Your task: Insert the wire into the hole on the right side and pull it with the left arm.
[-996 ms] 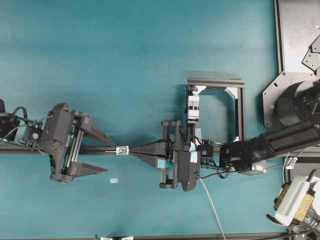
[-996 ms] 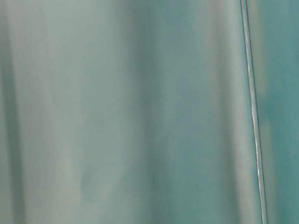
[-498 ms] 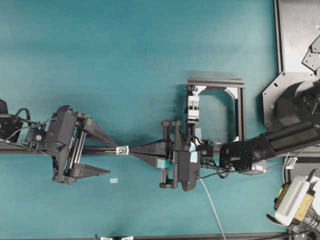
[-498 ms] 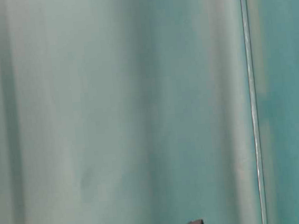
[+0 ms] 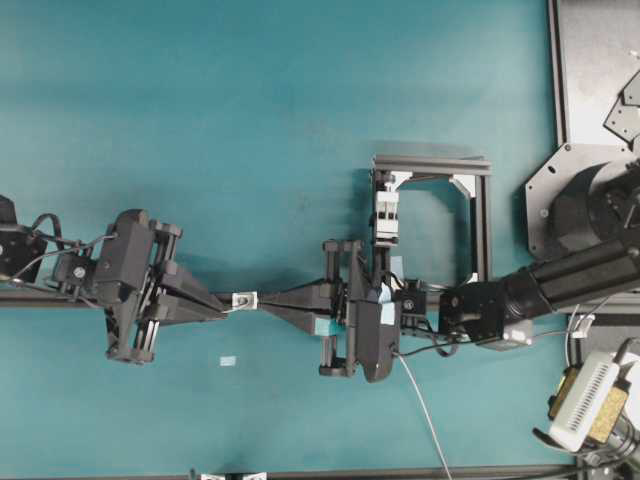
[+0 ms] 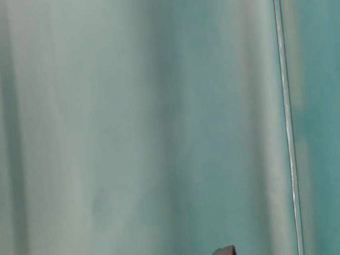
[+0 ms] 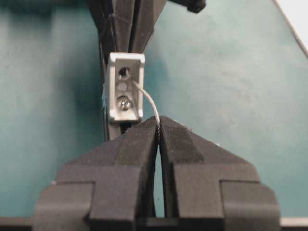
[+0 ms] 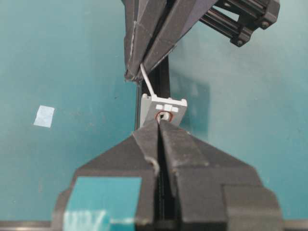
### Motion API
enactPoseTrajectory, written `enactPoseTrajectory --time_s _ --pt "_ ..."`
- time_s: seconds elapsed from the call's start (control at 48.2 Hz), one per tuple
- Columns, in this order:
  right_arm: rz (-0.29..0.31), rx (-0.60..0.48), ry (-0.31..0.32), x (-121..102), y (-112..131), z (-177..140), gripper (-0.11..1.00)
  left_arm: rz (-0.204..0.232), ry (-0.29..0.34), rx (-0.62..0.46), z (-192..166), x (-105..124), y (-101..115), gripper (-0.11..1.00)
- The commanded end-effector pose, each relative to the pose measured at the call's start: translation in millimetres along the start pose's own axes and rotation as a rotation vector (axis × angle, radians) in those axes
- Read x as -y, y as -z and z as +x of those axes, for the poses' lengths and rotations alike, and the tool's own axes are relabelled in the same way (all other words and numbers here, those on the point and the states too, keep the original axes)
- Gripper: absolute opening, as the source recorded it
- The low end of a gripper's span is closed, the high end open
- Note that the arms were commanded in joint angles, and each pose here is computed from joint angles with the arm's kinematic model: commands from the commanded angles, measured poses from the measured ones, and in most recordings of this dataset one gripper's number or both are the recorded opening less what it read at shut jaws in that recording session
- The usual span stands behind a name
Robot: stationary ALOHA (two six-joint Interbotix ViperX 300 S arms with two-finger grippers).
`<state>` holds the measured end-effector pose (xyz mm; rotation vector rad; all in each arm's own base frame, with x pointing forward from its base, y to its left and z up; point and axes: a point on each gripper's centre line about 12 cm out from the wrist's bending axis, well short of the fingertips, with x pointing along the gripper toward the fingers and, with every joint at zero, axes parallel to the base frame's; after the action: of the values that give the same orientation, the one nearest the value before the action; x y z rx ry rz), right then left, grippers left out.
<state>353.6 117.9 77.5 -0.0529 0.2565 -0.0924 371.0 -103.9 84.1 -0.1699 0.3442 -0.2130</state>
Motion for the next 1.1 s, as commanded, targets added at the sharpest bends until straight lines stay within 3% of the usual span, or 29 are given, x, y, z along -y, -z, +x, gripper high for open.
enactPoseTrajectory --time_s 0.0,0.913,0.996,1.079 --pt "0.015 0.014 0.004 1 -6 2 0.01 0.0 0.009 0.039 2 4 -15 -0.1" --pt "0.041 -0.021 -0.01 1 -9 0 0.02 -0.001 0.008 0.025 1 3 -12 -0.1" --pt "0.045 -0.026 -0.015 1 -11 -2 0.15 -0.001 0.008 0.025 1 3 -12 -0.1" --pt "0.051 -0.033 -0.022 2 -13 -5 0.36 -0.001 0.007 0.022 0 3 -12 -0.1"
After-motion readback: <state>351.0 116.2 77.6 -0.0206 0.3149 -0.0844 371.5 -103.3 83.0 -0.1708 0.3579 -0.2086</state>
